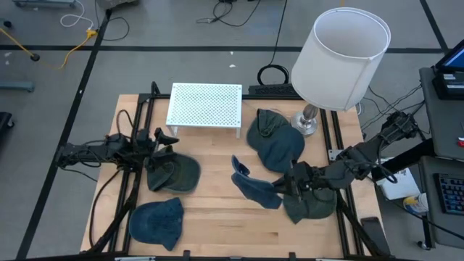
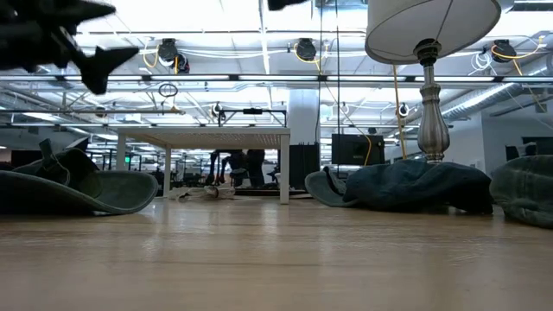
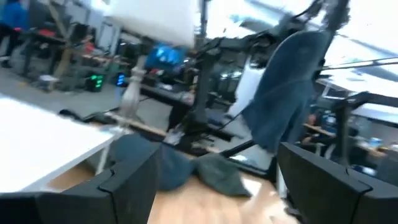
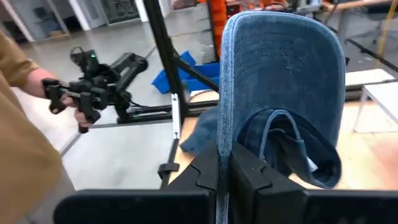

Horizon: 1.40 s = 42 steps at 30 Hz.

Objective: Pick & Place hat
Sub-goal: Put the bottom right blue cap on the shelf

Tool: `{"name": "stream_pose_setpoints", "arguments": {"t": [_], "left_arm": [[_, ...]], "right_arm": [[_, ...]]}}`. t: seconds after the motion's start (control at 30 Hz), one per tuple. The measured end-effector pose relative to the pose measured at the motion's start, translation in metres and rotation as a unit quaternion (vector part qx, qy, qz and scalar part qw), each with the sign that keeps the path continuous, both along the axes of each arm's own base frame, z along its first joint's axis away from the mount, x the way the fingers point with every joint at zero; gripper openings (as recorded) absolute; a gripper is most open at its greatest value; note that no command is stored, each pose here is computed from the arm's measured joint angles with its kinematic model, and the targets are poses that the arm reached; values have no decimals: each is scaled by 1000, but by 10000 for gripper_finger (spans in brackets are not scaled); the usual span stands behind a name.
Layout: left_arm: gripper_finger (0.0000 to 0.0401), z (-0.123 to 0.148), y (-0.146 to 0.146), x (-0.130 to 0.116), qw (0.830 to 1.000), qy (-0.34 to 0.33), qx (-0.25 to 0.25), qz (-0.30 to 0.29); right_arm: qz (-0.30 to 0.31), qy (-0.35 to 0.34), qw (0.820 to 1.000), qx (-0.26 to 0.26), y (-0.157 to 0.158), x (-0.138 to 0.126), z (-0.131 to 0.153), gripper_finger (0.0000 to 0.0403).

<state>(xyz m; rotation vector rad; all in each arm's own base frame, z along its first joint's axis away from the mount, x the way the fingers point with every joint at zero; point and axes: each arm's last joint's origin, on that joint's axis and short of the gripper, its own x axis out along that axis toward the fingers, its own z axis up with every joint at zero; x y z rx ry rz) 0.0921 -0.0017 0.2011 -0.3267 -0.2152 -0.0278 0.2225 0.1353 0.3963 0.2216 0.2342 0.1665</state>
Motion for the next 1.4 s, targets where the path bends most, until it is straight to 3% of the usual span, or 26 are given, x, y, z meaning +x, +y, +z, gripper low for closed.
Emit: {"name": "stream_pose_setpoints", "arguments": {"t": [0.27,0.43,0.73,0.93,1.4], "left_arm": [[324,49,-6,0,999,-12,26,-39],[324,86,-10,11,997,-7,51,-53],[324,142,-26,55,992,20,80,-94],[324,169,-43,90,987,29,102,-116],[324,199,-80,155,979,38,128,-155]], "right_arm": [[57,-50,997,-24,-9,9,9,8],[90,-101,991,3,-18,15,20,8],[183,-135,974,10,-26,18,26,8],[202,-143,969,-6,-27,18,26,8],[226,-159,961,-32,-28,18,27,8]]}}
